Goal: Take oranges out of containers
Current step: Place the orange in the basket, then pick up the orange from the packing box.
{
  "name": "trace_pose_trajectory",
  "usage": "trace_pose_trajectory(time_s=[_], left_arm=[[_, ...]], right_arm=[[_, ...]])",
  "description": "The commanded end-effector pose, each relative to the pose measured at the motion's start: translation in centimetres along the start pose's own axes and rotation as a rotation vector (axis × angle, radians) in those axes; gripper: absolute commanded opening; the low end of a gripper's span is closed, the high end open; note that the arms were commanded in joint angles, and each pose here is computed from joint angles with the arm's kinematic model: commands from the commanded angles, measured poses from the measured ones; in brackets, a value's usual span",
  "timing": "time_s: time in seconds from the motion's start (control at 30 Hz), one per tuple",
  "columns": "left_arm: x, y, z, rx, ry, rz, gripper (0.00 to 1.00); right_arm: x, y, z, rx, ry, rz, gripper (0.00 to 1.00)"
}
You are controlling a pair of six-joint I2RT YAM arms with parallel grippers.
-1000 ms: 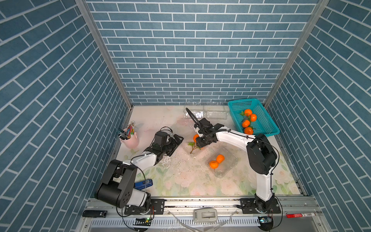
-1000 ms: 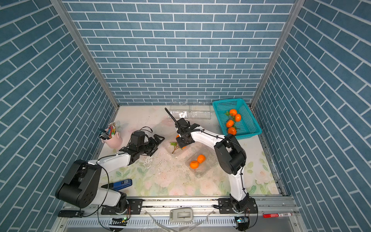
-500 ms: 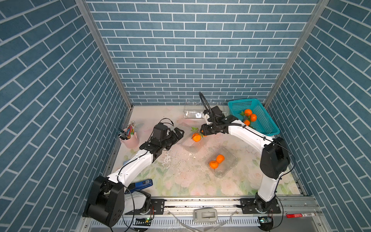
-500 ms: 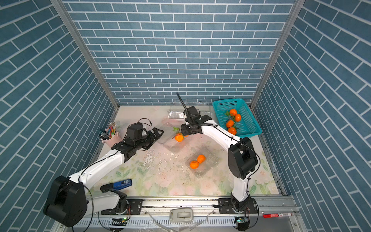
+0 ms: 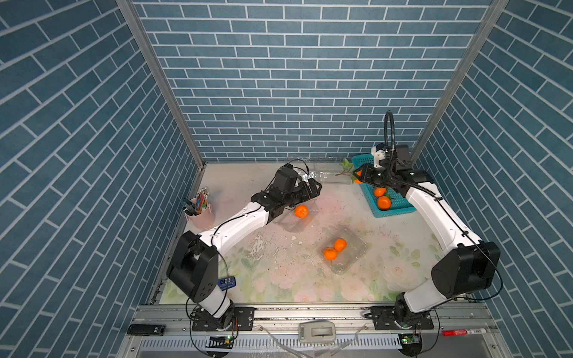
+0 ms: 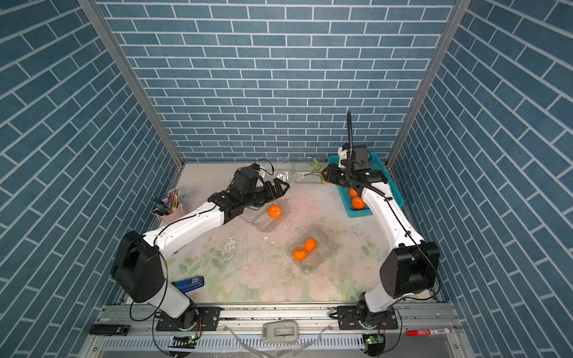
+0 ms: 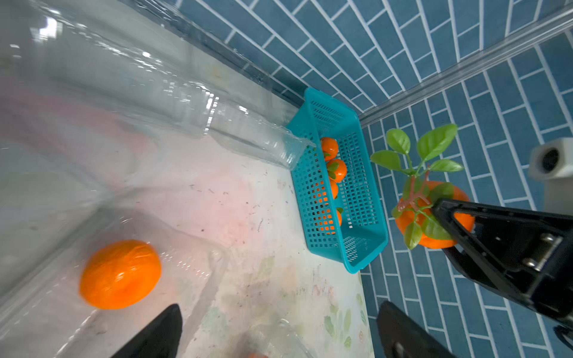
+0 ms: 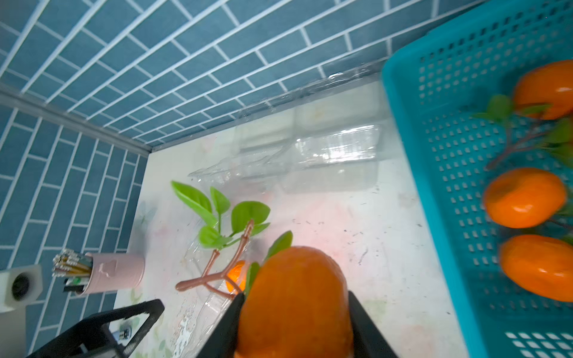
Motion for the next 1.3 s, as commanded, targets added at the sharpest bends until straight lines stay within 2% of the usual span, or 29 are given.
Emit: trace_pose_trajectory(time_s=[0.0,0.2,0.37,0.53,0.7,0.73,0.8,0.9,1.07,1.27], left_arm=[[1.3,-1.8,-2.8,0.057,-0.047,0.043,0.99],[3.6,-5.0,-4.4,0.089,-0.045,0.111,0.99],[4.5,-5.8,-3.3,0.068,-0.03,0.134,0.99],[4.6,-5.5,-1.4,0.027,-0.014,0.136,0.99],[3.7,-3.8,-0.1,-0.003,-0.016,0.109,0.99],[3.5,-3.5,0.2,-0.011,-0.02,0.108,0.99],[3.1,-2.8,0.7,-0.028,-0.02,0.103,0.99],[1.9,-1.1,1.7,-0.048,-0.003,0.067,0.99],[-0.3,2.7,4.9,-0.111,0.037,0.003,0.99],[-1.2,5.5,9.5,-0.159,0.126,-0.032,0.99]], right_arm=[[0.6,0.7,-4.3,0.061,-0.128,0.019,0.3],[1.7,0.1,-13.1,0.2,-0.292,0.035,0.3],[3.3,-2.4,-17.2,0.258,-0.334,0.115,0.32],[5.4,-5.2,-19.1,0.291,-0.352,0.219,0.44],[4.7,-4.1,-19.5,0.345,-0.311,0.221,0.68],[4.1,-3.7,-19.1,0.339,-0.299,0.207,0.7],[2.7,-2.7,-17.7,0.336,-0.251,0.169,0.81],[0.6,-1.2,-14.0,0.328,-0.129,0.116,0.92],[-1.2,-1.4,-4.3,0.133,0.057,0.047,0.93],[1.3,-5.0,5.5,-0.076,0.256,0.126,0.89]])
Point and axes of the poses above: each gripper's point midway between its finger pads, its own y axis back along the fingers, its own z axis along the line the jaws close on, x = y × z, the point moved 2 cm from there along y, back along the fingers, and after that the axes turned 14 degrees about y, right-handed, at the moved point
